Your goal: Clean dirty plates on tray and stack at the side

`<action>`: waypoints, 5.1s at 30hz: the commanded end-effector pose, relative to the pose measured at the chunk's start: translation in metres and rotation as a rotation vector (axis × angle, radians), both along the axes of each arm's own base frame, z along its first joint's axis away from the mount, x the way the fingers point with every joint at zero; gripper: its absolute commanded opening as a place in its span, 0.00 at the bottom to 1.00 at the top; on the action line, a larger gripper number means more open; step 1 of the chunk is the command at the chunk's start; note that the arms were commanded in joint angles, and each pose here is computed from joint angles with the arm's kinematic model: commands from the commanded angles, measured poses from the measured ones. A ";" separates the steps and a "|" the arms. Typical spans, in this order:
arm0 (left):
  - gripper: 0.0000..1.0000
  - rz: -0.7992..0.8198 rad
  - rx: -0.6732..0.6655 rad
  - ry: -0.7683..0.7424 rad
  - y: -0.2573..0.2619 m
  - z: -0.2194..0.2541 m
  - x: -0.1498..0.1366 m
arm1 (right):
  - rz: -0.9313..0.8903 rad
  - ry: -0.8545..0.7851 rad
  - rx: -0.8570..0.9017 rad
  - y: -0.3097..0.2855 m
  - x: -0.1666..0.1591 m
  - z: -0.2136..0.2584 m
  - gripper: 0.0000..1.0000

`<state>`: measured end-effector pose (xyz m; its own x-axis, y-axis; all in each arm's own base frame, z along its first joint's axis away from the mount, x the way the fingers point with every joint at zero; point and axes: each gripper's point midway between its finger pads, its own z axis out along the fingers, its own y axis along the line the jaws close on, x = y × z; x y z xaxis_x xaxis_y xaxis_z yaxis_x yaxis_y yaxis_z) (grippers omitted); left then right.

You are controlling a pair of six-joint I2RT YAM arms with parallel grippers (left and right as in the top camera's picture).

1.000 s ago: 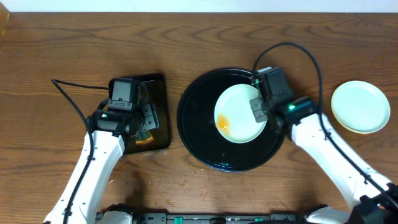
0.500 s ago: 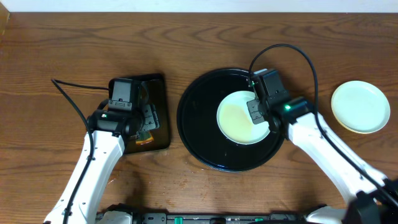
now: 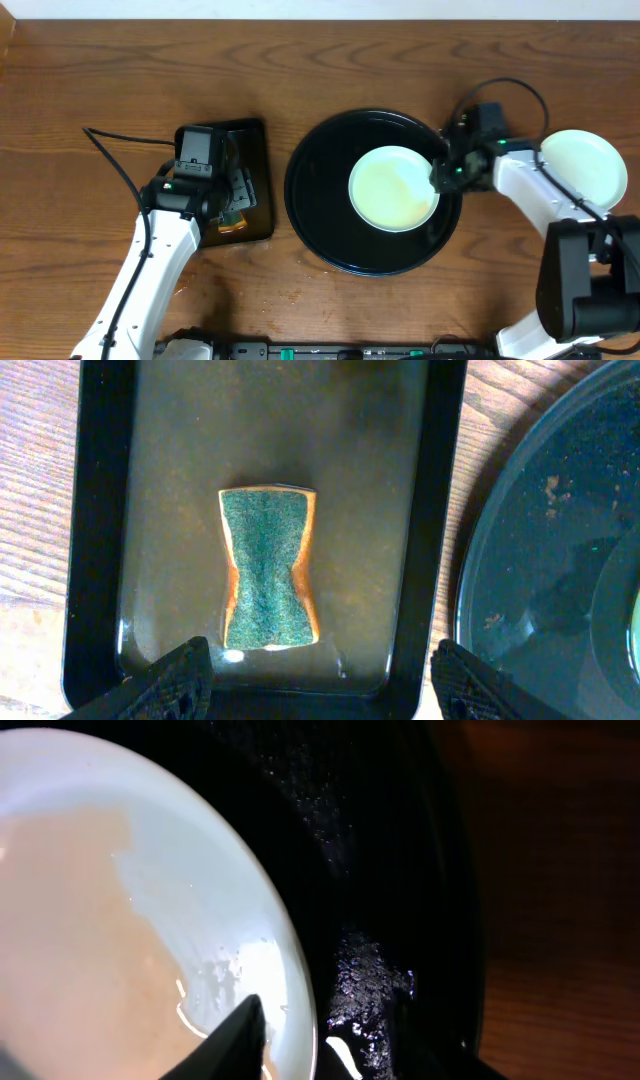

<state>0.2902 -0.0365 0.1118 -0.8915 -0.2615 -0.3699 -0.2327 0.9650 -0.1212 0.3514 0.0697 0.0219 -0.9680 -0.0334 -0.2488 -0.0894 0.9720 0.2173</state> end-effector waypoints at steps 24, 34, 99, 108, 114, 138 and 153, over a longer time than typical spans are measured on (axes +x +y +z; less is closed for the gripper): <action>0.77 -0.011 0.006 -0.018 0.001 0.007 0.004 | 0.070 -0.200 -0.012 0.024 0.010 0.061 0.01; 0.86 -0.011 0.006 -0.018 0.001 0.007 0.004 | 0.130 -0.459 -0.271 0.047 0.002 0.127 0.01; 0.87 -0.010 0.006 -0.018 0.001 0.007 0.004 | 0.337 -0.989 -0.933 0.130 -0.075 0.232 0.01; 0.87 -0.011 0.006 -0.018 0.001 0.007 0.004 | 0.010 -0.636 -0.380 0.082 -0.031 0.170 0.01; 0.87 -0.011 0.006 -0.018 0.001 0.007 0.004 | -0.131 -0.470 -0.071 0.022 -0.017 0.169 0.01; 0.87 -0.010 0.006 -0.018 0.001 0.007 0.004 | 0.483 -0.998 -1.059 0.113 -0.072 0.265 0.01; 0.87 -0.011 0.006 -0.018 0.001 0.007 0.004 | 0.577 -1.007 -1.114 0.137 -0.078 0.255 0.01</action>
<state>0.2901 -0.0366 0.1117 -0.8936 -0.2537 -0.3704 -0.2255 0.9670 -0.1184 0.2774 0.2058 0.2692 -0.2326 -0.9047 -0.3570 -0.1706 0.3993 -0.9008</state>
